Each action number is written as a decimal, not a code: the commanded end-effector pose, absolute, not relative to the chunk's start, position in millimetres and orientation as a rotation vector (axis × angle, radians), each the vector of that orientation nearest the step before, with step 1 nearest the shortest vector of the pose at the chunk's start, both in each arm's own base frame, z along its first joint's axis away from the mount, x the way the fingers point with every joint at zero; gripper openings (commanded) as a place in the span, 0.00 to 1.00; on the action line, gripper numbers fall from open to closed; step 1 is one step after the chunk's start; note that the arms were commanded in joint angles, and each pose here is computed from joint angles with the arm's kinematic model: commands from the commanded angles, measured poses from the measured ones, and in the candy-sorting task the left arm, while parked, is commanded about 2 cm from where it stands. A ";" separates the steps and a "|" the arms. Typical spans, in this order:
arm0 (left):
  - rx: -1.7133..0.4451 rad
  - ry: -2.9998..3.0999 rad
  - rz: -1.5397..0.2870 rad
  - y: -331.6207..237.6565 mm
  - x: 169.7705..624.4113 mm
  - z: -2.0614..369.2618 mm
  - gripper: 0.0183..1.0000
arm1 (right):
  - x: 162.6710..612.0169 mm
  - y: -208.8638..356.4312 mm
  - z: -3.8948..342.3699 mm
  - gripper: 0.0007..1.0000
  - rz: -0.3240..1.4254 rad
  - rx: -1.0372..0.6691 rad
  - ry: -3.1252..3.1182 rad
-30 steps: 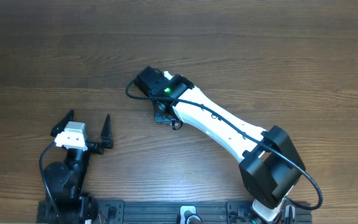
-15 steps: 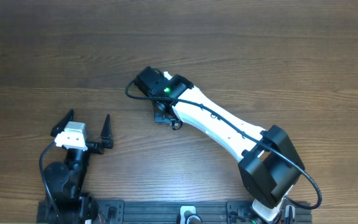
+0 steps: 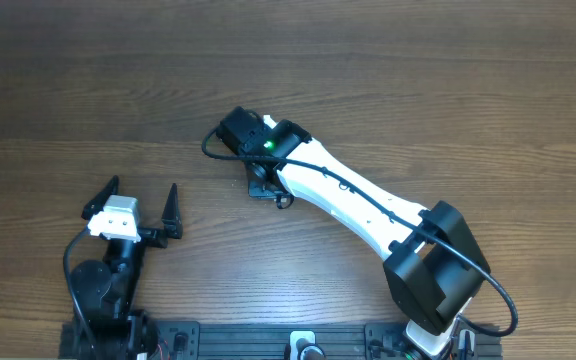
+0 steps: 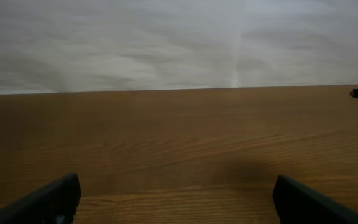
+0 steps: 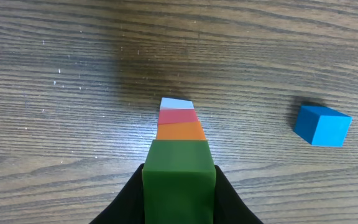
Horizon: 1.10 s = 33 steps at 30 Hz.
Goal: Stack Cubes
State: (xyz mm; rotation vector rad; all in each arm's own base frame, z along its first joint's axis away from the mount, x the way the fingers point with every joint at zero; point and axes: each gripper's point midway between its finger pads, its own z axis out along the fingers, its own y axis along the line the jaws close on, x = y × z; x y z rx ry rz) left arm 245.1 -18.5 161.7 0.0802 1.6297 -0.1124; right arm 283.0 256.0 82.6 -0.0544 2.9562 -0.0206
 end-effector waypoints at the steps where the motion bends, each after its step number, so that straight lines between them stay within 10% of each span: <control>1: 0.107 1.626 -0.109 -21.3 244.7 160.7 1.00 | 285.3 253.3 77.7 0.05 -0.035 -0.040 2.965; 33: 0.106 1.626 -0.109 -21.2 244.7 160.7 1.00 | 281.4 249.4 71.5 0.21 -0.055 -0.042 2.979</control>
